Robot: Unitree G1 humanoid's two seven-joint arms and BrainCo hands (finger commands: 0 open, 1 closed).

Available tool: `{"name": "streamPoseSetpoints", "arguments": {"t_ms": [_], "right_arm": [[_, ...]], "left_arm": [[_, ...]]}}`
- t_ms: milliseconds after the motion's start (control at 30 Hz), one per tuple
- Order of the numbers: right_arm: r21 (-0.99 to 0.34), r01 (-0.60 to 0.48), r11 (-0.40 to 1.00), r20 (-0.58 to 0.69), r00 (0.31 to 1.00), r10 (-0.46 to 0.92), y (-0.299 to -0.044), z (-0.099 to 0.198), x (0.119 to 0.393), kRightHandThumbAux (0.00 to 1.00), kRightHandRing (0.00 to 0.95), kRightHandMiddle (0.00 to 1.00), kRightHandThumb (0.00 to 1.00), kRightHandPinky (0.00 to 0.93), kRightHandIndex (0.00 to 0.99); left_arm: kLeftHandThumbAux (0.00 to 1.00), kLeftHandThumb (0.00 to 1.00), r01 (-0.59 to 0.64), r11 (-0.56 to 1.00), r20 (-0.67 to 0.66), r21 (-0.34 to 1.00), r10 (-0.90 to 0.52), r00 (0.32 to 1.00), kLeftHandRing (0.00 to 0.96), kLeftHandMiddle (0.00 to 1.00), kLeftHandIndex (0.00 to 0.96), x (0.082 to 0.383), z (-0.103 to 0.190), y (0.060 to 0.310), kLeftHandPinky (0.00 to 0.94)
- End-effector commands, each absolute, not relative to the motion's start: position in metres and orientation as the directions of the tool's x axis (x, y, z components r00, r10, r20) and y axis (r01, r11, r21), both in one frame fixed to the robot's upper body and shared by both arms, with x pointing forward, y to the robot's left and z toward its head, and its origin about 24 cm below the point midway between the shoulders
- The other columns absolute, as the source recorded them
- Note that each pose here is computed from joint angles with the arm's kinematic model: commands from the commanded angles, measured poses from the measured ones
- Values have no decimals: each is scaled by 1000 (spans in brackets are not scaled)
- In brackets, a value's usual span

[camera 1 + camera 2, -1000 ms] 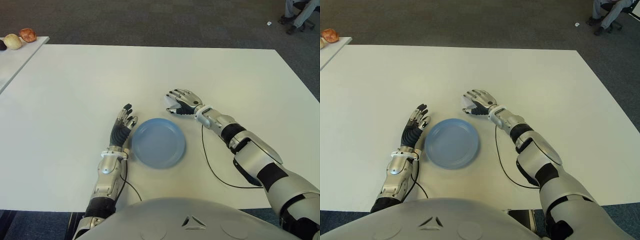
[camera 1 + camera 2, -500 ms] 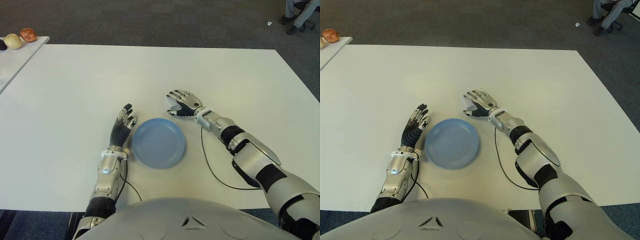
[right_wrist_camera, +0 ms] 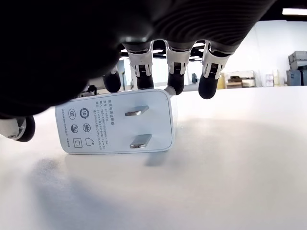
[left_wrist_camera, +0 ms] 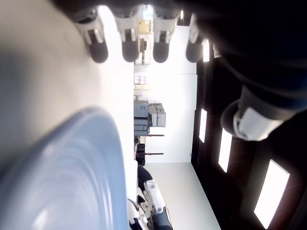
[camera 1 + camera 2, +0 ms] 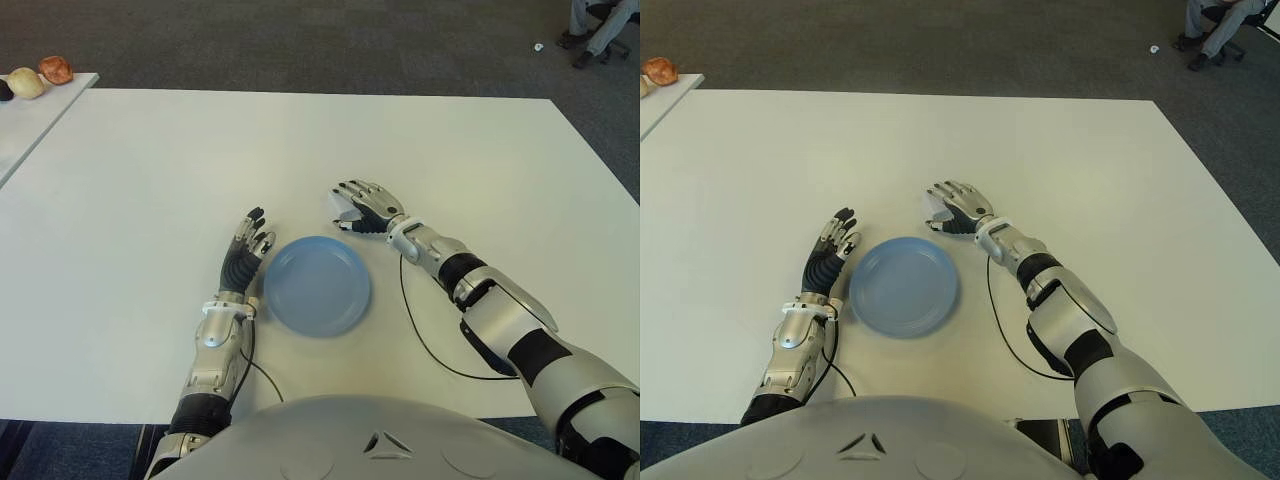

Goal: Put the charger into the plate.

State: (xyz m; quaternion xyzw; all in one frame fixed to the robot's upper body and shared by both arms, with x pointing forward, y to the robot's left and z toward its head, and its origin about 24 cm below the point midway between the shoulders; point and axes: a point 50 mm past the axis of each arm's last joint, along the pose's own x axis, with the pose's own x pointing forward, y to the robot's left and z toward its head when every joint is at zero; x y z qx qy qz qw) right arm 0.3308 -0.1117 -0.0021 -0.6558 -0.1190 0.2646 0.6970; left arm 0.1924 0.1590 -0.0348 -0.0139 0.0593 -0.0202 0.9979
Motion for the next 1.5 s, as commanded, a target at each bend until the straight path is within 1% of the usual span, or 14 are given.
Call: {"name": "streamPoseSetpoints", "arguments": {"t_ms": [33, 467, 767, 1033, 1267, 1400, 1500], "right_arm": [[-962, -272, -22, -244, 822, 515, -116, -16, 321, 236, 0, 0, 312, 2, 0], [-962, -270, -25, -243, 818, 521, -116, -14, 323, 259, 0, 0, 290, 16, 0], [-966, -257, -34, -237, 821, 520, -117, -13, 324, 270, 0, 0, 264, 66, 0], [-976, -214, -25, -195, 830, 523, -116, -10, 325, 264, 24, 9, 280, 111, 0], [-982, -190, 15, -156, 845, 511, -113, -8, 327, 242, 6, 2, 297, 58, 0], [-979, -198, 46, -150, 856, 496, -111, -7, 328, 229, 1, 0, 307, 18, 0], [-975, -209, 68, -151, 861, 485, -109, -7, 328, 222, 0, 0, 309, 6, 0]], "left_arm": [[492, 0, 38, 998, -271, -45, -49, 961, 16, 44, 75, 173, -60, 161, 12], [501, 0, 39, 998, -272, -44, -49, 961, 15, 44, 75, 173, -60, 161, 10], [510, 0, 34, 998, -268, -49, -46, 962, 23, 56, 84, 173, -61, 162, 14], [515, 0, 33, 998, -268, -48, -45, 962, 25, 58, 84, 173, -61, 162, 18], [517, 0, 32, 998, -265, -46, -43, 963, 27, 59, 88, 173, -60, 163, 22], [520, 0, 31, 998, -264, -46, -43, 964, 30, 63, 94, 173, -60, 163, 23], [524, 0, 31, 998, -261, -47, -42, 964, 31, 64, 95, 172, -60, 163, 25]]}}
